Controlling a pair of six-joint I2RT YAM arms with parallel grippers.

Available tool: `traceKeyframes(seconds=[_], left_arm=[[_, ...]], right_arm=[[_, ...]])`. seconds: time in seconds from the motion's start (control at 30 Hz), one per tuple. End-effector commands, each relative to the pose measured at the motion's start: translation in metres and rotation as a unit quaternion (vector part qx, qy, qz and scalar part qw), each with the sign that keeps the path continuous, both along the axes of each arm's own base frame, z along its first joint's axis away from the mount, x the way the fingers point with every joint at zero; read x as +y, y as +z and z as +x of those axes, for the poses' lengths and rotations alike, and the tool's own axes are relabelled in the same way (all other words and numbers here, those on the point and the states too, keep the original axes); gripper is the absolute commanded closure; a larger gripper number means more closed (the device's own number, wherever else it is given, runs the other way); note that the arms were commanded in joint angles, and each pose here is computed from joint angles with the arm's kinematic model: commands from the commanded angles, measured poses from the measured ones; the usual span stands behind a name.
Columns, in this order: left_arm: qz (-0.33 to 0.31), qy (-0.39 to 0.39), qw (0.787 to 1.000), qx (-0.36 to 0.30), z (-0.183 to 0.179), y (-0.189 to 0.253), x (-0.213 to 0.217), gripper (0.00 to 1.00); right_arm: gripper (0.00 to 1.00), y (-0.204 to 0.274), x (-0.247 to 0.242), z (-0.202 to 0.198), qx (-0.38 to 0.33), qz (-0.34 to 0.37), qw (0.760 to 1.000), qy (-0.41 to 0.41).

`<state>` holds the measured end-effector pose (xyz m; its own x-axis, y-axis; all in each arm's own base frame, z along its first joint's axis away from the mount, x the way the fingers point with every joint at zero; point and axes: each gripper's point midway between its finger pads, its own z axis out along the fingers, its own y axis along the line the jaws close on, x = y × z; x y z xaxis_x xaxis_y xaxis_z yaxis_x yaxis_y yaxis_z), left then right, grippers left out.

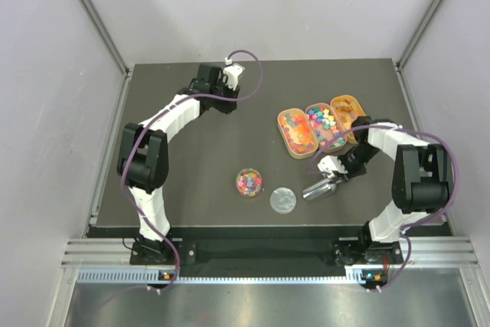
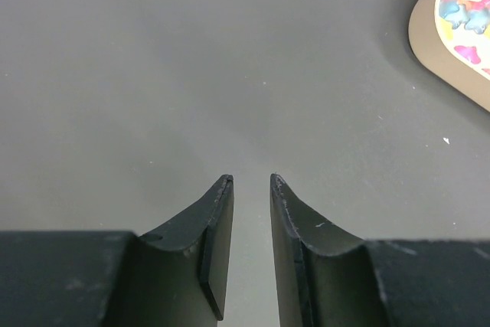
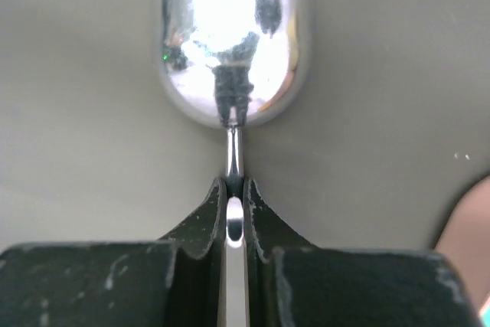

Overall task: Pack the candies
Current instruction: Pick up the spatula from the center of the board.

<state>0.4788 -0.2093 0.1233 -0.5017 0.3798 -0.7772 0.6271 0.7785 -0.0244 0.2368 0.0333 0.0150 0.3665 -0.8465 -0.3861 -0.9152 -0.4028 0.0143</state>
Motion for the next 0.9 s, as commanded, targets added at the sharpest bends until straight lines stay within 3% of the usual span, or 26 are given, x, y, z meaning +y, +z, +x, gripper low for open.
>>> traceKeyframes(seconds=[0.0,0.2,0.37,0.53,0.63,0.73,0.8,0.83,0.87], left_arm=[[-0.023,-0.009,0.999,-0.038,0.012,0.03,-0.009,0.69],[-0.032,-0.05,0.998,-0.038,0.0,0.045,-0.016,0.71],[-0.056,-0.122,0.99,-0.032,-0.04,0.074,-0.025,0.66],[-0.045,-0.188,0.981,-0.022,-0.072,0.081,-0.025,0.63],[-0.042,-0.209,0.977,-0.026,-0.088,0.074,-0.021,0.62],[-0.044,-0.233,0.967,-0.097,-0.094,0.085,-0.026,0.62],[-0.039,-0.257,0.946,-0.196,-0.091,0.117,-0.031,0.64],[-0.034,-0.266,0.939,-0.215,-0.094,0.113,-0.032,0.64],[-0.02,-0.287,0.919,-0.269,-0.097,0.128,-0.033,0.64]], right_arm=[[1.0,-0.011,0.005,0.057,-0.129,0.004,0.958,0.254],[1.0,0.023,0.02,0.062,-0.1,0.032,0.982,0.16],[1.0,0.074,0.051,0.057,-0.08,0.092,0.99,0.072],[1.0,0.14,0.084,0.06,0.012,0.158,0.984,-0.077],[1.0,0.157,0.1,0.082,0.093,0.183,0.957,-0.206],[1.0,0.172,0.115,0.101,0.159,0.231,0.916,-0.286],[1.0,0.187,0.13,0.112,0.213,0.273,0.881,-0.323],[1.0,0.192,0.135,0.114,0.235,0.288,0.866,-0.334],[1.0,0.192,0.14,0.118,0.264,0.299,0.85,-0.345]])
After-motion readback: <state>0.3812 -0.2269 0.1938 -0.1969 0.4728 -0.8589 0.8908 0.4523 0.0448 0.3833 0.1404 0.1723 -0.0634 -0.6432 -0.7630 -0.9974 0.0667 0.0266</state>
